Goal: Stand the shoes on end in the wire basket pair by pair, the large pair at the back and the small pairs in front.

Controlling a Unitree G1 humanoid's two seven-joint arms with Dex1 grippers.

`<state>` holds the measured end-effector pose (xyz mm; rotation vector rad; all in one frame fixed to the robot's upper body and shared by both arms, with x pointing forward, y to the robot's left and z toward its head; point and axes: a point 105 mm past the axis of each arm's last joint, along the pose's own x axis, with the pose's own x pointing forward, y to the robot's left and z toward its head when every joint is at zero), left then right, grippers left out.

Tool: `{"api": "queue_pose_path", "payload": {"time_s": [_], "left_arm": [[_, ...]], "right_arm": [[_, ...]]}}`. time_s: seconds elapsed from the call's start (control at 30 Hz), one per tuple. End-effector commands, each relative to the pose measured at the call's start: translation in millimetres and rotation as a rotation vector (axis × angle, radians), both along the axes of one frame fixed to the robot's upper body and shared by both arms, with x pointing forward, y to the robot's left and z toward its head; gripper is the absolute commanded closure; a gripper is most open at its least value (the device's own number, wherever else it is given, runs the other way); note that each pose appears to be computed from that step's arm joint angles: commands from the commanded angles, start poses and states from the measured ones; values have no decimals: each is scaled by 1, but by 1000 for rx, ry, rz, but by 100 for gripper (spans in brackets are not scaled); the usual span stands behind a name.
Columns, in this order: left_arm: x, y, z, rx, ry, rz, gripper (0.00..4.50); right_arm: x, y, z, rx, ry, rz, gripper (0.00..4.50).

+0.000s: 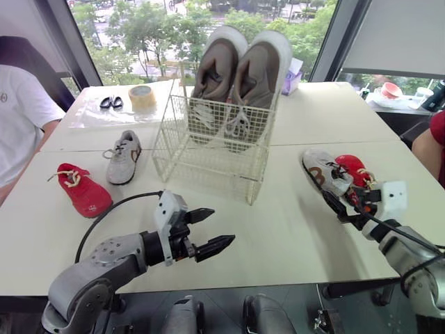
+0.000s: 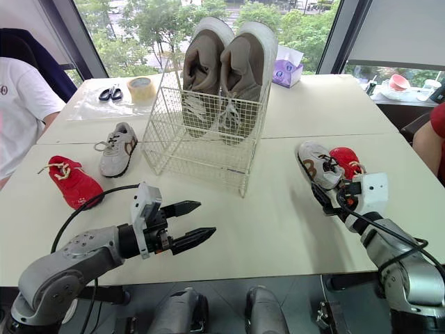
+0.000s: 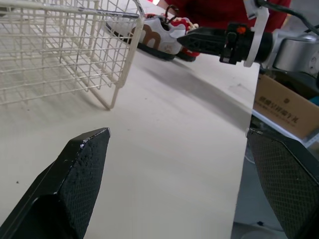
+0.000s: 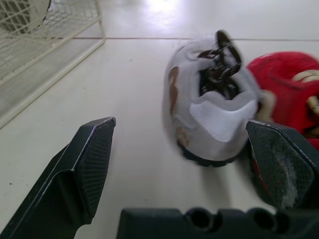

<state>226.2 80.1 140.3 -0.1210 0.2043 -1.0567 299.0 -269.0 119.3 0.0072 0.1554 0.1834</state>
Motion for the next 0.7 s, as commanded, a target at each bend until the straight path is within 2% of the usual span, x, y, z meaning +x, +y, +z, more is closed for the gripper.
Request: {"api": "queue_pose_path", "payload": {"time_s": [0.03, 0.23, 0.37, 0.7], "left_arm": [[0, -1, 4, 1, -35, 12, 1], [1, 2, 3, 17, -41, 45, 1], [0, 3, 0, 28, -36, 59, 1], [-2, 1, -2, 49, -29, 43, 1]], "right_arm": [[10, -1, 2, -36, -14, 30, 0], [29, -11, -8, -53, 2, -1, 0], [40, -27, 4, -16, -51, -97, 0], [68, -6, -8, 37, -56, -64, 0]]}}
